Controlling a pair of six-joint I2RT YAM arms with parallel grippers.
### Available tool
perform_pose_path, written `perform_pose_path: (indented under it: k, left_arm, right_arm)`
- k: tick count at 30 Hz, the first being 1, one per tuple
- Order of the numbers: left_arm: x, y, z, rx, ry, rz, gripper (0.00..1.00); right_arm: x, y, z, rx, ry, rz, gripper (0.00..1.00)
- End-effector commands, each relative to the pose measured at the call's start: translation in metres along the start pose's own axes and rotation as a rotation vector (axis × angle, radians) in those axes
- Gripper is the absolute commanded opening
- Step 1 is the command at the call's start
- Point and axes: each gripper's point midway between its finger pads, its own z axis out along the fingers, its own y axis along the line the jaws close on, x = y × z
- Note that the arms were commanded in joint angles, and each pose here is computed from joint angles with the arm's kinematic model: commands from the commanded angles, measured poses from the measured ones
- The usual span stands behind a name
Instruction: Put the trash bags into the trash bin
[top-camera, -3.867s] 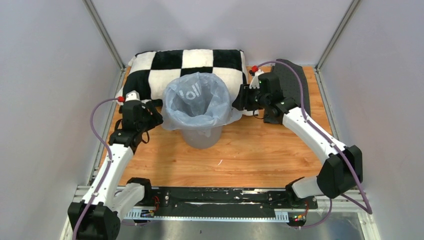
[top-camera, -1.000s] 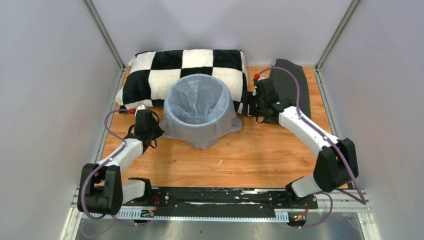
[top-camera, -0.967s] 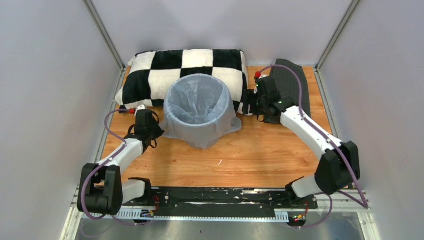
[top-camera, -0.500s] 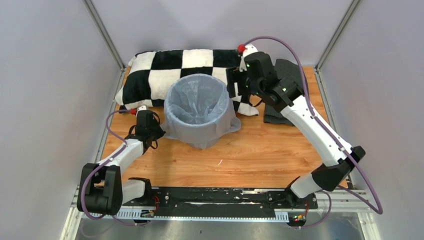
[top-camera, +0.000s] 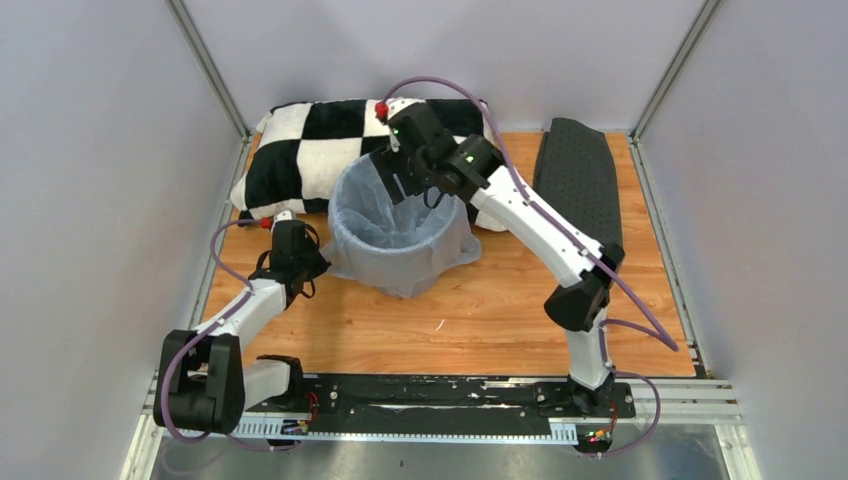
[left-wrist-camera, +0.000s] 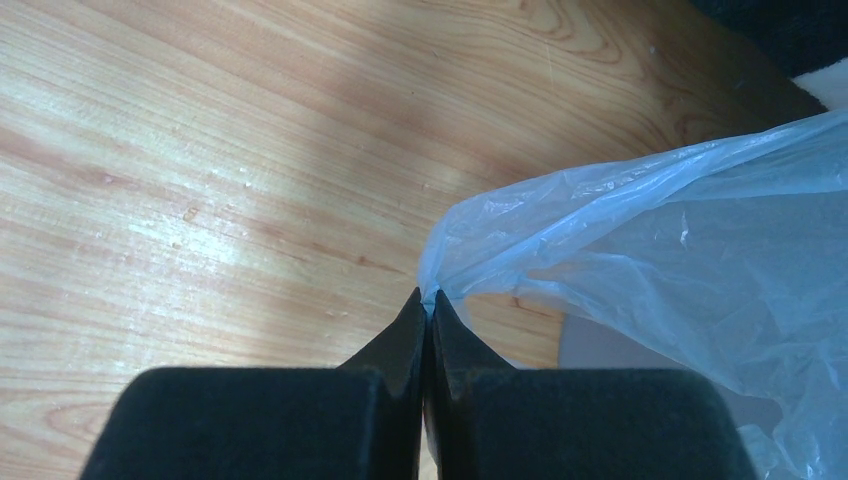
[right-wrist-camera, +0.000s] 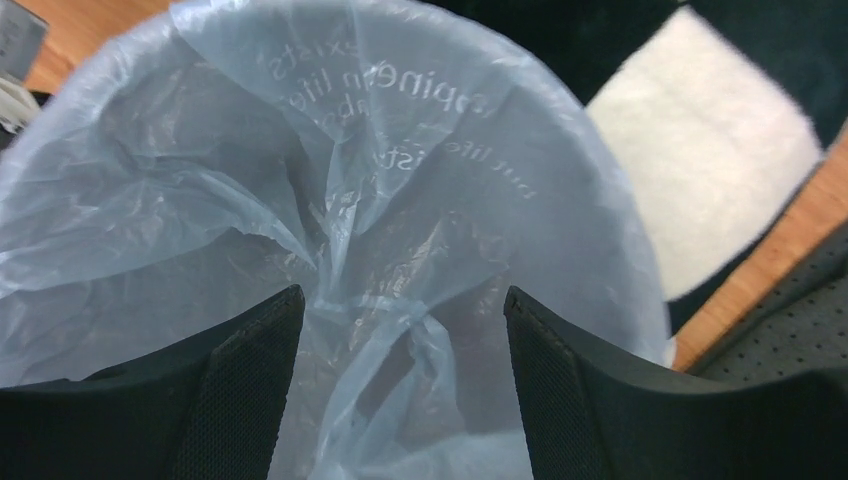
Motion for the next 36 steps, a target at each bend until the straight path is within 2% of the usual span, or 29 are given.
perform_pose_path:
  k: [1,16,33,36]
  left_arm:
    - [0.002,-0.002,-0.002,0.011,-0.003,0.001,0.00]
    - [-0.001,-0.004,-0.004,0.020,-0.013,0.007,0.00]
    - [-0.005,-0.010,-0.004,0.041,-0.014,0.004,0.00]
    - [-0.006,-0.012,-0.005,0.048,-0.018,0.000,0.05]
  right_arm:
    - [0.031,0.019,0.018,-0.051,0.133,-0.060,0.75]
    - [0.108,0.032,0.055,-0.080,0.369,-0.075,0.70]
    - [0.169,0.026,0.083,-0.083,0.543,-0.069,0.61]
    - [0.174,0.024,0.090,-0.085,0.558,-0.070,0.61]
